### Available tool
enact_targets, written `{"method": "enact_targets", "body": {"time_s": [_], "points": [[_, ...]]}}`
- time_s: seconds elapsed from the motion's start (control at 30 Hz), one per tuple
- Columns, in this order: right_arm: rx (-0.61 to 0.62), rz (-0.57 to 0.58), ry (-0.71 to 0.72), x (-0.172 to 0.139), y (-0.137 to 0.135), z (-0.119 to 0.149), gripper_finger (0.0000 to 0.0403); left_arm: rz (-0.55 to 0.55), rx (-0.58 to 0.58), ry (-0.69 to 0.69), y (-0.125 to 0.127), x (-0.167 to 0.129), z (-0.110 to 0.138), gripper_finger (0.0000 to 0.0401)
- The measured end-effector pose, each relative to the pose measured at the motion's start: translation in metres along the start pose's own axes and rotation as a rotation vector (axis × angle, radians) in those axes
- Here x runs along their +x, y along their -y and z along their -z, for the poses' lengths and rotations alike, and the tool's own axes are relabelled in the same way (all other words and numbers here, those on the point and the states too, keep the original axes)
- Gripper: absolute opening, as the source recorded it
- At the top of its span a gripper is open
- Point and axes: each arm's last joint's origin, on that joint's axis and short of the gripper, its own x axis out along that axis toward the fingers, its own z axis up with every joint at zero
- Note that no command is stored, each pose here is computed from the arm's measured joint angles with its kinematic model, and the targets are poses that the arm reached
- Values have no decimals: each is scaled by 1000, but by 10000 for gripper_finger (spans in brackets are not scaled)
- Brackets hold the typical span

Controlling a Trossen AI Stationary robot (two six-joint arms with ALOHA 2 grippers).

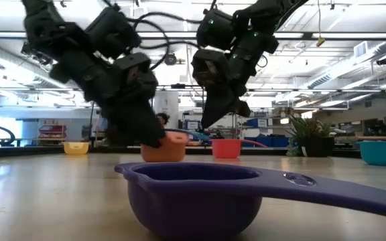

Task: Nest measuring cups in basket
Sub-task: Stack the left blue measuring cup on top of the orange measuring cup

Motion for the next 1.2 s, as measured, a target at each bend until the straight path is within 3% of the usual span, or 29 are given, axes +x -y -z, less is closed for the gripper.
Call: {"method": "enact_targets", "body": {"time_s": [0.3,0.57,0.77,1.0,1.2], "points": [[16,-29,-91,30,8,6,2,-7,29,-109,3,29,-16,139],[4,-86,-112,32,2,7,2,17,57,-107,0,31,-25,139],[-8,-99,-143,31,2,9,2,109,40,-165,1,28,-29,139],[-27,-103,-120,26,2,6,2,39,3,-224,2,9,-31,139],[-49,-100,-102,26,1,5,2,-89,75,-214,-2,-3,-32,139]]}}
